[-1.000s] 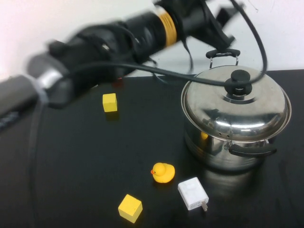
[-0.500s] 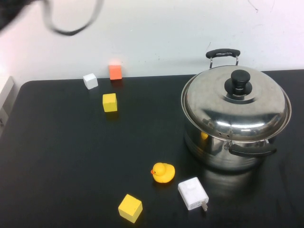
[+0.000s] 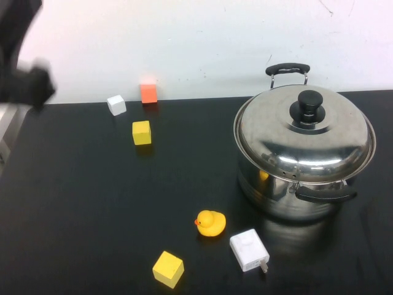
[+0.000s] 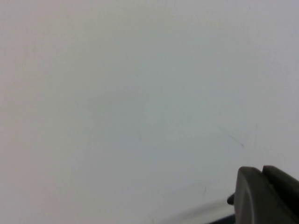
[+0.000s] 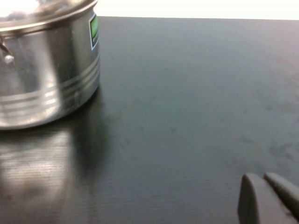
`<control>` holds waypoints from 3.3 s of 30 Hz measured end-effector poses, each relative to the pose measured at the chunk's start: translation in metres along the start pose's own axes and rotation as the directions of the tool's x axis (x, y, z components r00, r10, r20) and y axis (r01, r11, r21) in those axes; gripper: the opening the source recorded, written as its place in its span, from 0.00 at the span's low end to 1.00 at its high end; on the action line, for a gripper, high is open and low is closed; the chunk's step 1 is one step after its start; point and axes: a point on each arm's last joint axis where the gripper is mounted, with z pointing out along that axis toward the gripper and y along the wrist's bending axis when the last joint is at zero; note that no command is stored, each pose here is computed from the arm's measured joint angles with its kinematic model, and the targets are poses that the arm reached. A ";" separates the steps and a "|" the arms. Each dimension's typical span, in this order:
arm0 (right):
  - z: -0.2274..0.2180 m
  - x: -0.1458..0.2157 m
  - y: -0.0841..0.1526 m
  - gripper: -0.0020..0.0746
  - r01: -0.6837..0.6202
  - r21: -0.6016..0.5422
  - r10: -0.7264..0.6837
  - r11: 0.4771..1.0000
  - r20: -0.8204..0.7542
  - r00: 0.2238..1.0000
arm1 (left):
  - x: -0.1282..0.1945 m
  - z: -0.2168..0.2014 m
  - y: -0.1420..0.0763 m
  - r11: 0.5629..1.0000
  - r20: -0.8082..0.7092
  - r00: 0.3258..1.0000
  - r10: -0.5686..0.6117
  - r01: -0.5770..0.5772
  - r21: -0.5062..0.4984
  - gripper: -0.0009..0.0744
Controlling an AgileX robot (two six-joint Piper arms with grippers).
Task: Cover the pot
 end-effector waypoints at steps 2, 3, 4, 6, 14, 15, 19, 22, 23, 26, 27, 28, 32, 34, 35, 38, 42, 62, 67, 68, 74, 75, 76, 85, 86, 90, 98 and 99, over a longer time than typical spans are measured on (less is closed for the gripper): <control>0.000 0.000 0.000 0.02 0.000 0.000 0.000 1.000 0.000 1.000 | 0.011 -0.009 0.001 1.000 -0.012 1.000 -0.012 0.012 0.006 0.01; 0.000 0.000 0.000 0.02 0.000 0.000 0.000 1.000 0.000 1.000 | 0.017 -0.013 0.001 1.000 -0.021 1.000 -0.022 0.022 0.007 0.01; 0.000 0.000 0.000 0.02 0.000 0.000 0.000 1.000 0.000 1.000 | 0.023 -0.016 0.002 0.999 -0.032 0.999 -0.038 0.039 0.007 0.01; 0.000 0.000 0.000 0.02 0.000 0.000 0.000 1.000 0.000 1.000 | 0.037 -0.021 0.002 0.996 -0.060 0.994 -0.093 0.093 0.007 0.01; 0.000 0.000 0.000 0.02 0.000 0.000 0.000 1.000 0.000 1.000 | 0.099 -0.023 -0.001 0.983 -0.225 0.957 -0.182 0.183 -0.013 0.01; 0.000 0.000 0.000 0.02 0.000 0.000 0.000 1.000 0.000 1.000 | 0.105 -0.024 -0.001 0.983 -0.243 0.953 -0.179 0.180 -0.016 0.01; 0.000 0.000 0.000 0.02 0.000 0.000 0.000 1.000 0.000 1.000 | 0.118 -0.026 -0.002 0.983 -0.276 0.944 -0.182 0.185 -0.015 0.01; 0.000 0.000 0.000 0.02 0.000 0.000 0.000 1.000 0.000 1.000 | 0.114 -0.030 -0.001 0.984 -0.250 0.953 -0.171 0.177 -0.002 0.01; 0.000 0.000 0.000 0.02 0.000 0.000 0.000 1.000 0.000 1.000 | 0.110 -0.033 -0.001 0.984 -0.230 0.958 -0.173 0.179 0.005 0.01; 0.000 0.000 0.000 0.02 0.000 0.000 0.000 1.000 0.000 1.000 | 0.097 -0.049 0.002 0.982 -0.149 0.972 -0.182 0.187 0.022 0.01; 0.000 0.000 0.000 0.02 0.000 0.000 0.000 1.000 0.000 1.000 | 0.092 -0.057 0.003 0.981 -0.113 0.976 -0.188 0.193 0.028 0.01; 0.000 0.000 0.000 0.02 0.000 0.000 0.000 1.000 0.000 1.000 | 0.087 -0.064 0.005 0.980 -0.078 0.978 -0.193 0.196 0.034 0.01; 0.000 0.000 0.000 0.02 0.000 0.000 0.000 1.000 0.000 1.000 | 0.083 -0.090 0.013 0.981 0.017 0.980 -0.196 0.196 0.007 0.01; 0.000 0.000 0.000 0.02 0.001 0.000 -0.001 1.000 0.000 1.000 | 0.088 -0.099 0.018 0.976 0.034 0.976 -0.214 0.215 -0.040 0.01; 0.000 0.000 0.000 0.02 0.001 0.000 -0.001 1.000 0.000 1.000 | 0.092 -0.103 0.021 0.970 0.038 0.973 -0.228 0.231 -0.073 0.01; 0.000 0.000 0.000 0.02 0.001 0.000 -0.001 1.000 0.000 1.000 | 0.106 -0.112 0.026 0.947 0.046 0.961 -0.271 0.275 -0.168 0.01; 0.000 0.000 0.000 0.02 0.001 0.000 -0.001 1.000 0.000 1.000 | 0.127 -0.122 0.028 0.934 0.088 0.960 -0.265 0.278 -0.225 0.01; 0.000 0.000 0.000 0.02 0.001 0.000 -0.001 1.000 0.000 1.000 | 0.253 -0.144 0.028 0.780 -0.178 0.811 -0.558 0.439 -0.445 0.01; 0.000 0.000 0.000 0.02 0.002 0.001 -0.002 1.000 0.000 1.000 | 0.253 -0.144 0.027 0.771 -0.178 0.799 -0.575 0.456 -0.443 0.01; 0.000 0.000 0.000 0.02 0.002 0.001 -0.002 1.000 0.000 1.000 | 0.253 -0.143 0.027 0.772 -0.177 0.799 -0.575 0.457 -0.442 0.01; 0.000 0.000 0.000 0.02 0.002 0.001 -0.002 1.000 0.000 1.000 | 0.252 -0.143 0.027 0.772 -0.174 0.800 -0.574 0.459 -0.439 0.01; 0.000 0.000 0.000 0.02 0.002 0.001 -0.002 1.000 0.000 1.000 | 0.252 -0.143 0.027 0.772 -0.174 0.800 -0.574 0.459 -0.439 0.01; 0.000 0.000 0.000 0.02 0.002 0.001 -0.002 1.000 0.000 1.000 | 0.252 -0.143 0.027 0.771 -0.173 0.799 -0.576 0.461 -0.439 0.01; 0.000 0.000 0.000 0.02 0.002 0.001 -0.002 1.000 0.000 1.000 | 0.252 -0.144 0.029 0.778 -0.169 0.818 -0.549 0.427 -0.461 0.01; 0.000 0.000 0.000 0.02 0.002 0.001 -0.002 1.000 0.000 1.000 | 0.252 -0.144 0.029 0.793 -0.181 0.833 -0.523 0.398 -0.461 0.01; 0.000 0.000 0.000 0.02 0.002 0.001 -0.002 1.000 0.000 1.000 | 0.252 -0.144 0.030 0.862 -0.248 0.886 -0.391 0.258 -0.436 0.01; 0.000 0.000 0.000 0.02 0.002 0.001 -0.002 1.000 0.000 1.000 | 0.252 -0.144 0.030 0.902 -0.298 0.911 -0.287 0.152 -0.404 0.01; 0.000 0.000 0.000 0.02 0.002 0.001 -0.002 1.000 0.000 1.000 | 0.252 -0.144 0.030 0.906 -0.303 0.912 -0.274 0.140 -0.399 0.01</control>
